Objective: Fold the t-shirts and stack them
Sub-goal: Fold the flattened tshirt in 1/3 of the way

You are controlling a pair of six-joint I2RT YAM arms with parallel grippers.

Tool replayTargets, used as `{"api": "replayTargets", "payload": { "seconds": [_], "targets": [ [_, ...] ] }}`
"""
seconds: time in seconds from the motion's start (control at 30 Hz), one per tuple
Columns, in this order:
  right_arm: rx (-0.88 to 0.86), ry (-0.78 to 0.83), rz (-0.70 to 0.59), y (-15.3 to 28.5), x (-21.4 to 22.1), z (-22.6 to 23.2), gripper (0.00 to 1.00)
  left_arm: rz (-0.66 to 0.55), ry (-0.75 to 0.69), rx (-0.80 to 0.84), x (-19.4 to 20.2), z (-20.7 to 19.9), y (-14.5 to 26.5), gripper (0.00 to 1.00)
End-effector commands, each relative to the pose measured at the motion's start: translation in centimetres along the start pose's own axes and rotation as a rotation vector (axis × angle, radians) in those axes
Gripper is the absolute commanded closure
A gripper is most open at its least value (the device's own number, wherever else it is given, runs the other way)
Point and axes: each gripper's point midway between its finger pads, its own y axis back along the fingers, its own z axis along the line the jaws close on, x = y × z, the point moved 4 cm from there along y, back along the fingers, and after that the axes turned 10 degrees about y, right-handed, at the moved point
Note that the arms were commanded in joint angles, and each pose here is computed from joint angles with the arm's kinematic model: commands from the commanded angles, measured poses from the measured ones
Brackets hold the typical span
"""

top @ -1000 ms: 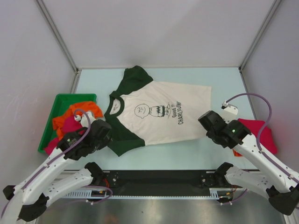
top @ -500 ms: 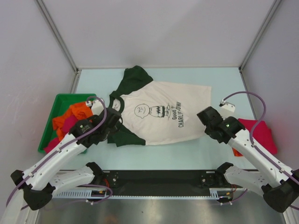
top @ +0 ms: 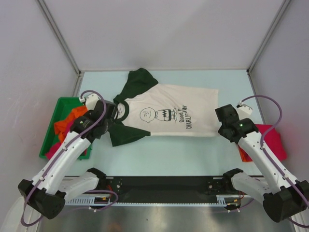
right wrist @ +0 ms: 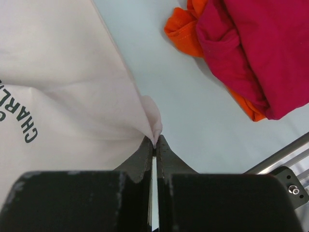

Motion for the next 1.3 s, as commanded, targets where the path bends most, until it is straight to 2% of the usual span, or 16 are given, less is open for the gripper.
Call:
{"api": "replayTargets", "payload": {
  "seconds": [0.0, 0.33, 0.7, 1.27],
  "targets": [
    [0.004, -0.007, -0.009, -1.1, -0.8, -0.1, 1.00, -0.033, 0.019, -0.007, -1.3, 0.0, -1.4, 1.00],
    [0.015, 0.043, -0.041, -2.0, -3.0, 1.4, 1.00, -0.079, 0.054, 0.024, -4.3, -2.2, -2.7, 1.00],
    [0.022, 0.072, -0.044, -4.1, -4.3, 3.6, 1.00, -0.100, 0.108, -0.037, -7.0, -3.8, -6.1, 1.00],
    [0.106, 0.046, 0.009, -10.6, -6.3, 5.4, 1.00, -0.076, 0.072, -0.113, -8.4, -7.3, -12.7, 1.00]
  ]
}}
